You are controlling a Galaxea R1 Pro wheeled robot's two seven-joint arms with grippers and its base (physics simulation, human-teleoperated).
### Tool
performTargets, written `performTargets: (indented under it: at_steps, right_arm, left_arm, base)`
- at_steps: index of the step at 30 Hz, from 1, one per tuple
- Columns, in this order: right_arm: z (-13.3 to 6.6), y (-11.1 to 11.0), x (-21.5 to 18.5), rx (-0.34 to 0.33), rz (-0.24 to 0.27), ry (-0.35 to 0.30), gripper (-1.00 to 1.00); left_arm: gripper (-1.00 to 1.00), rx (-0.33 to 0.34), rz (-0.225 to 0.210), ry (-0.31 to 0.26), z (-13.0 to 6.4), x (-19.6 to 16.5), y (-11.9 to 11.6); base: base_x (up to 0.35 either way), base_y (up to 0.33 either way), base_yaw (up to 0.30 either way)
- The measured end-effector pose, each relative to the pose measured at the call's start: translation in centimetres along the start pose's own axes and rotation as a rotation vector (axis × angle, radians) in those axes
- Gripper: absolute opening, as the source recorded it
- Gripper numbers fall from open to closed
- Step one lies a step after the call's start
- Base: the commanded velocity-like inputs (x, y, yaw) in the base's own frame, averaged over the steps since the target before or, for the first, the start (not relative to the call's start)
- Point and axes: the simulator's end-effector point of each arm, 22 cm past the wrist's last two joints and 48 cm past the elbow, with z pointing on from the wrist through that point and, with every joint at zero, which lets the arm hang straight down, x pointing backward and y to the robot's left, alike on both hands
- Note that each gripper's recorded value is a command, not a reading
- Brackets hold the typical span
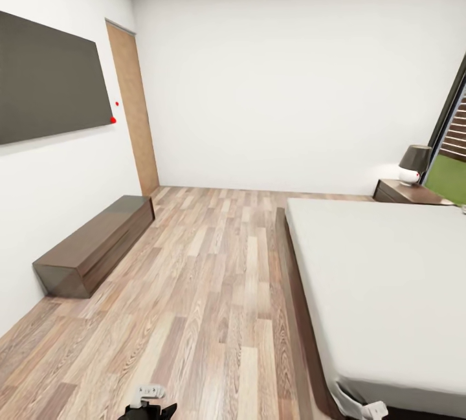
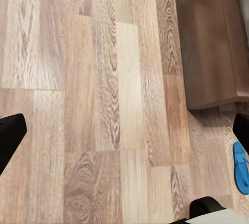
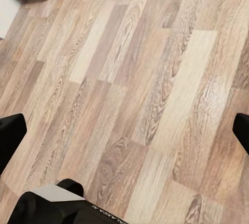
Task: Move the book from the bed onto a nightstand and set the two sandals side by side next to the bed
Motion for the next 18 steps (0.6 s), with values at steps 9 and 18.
performTargets:
  at_steps: [9, 18]
  right_arm:
    - [-0.02, -0.01, -0.02, 0.0, 0.0, -0.001, 1.0]
    - [-0.04, -0.04, -0.02, 0.001, 0.0, -0.001, 1.0]
  left_arm:
    - [1.0, 0.0, -0.001, 0.0, 0.0, -0.01, 0.01]
    - [1.0, 0.0, -0.001, -0.001, 0.0, -0.01, 0.01]
  base:
    - [0.254, 0.215, 0.0]
    - [0.262, 0.217, 0.0]
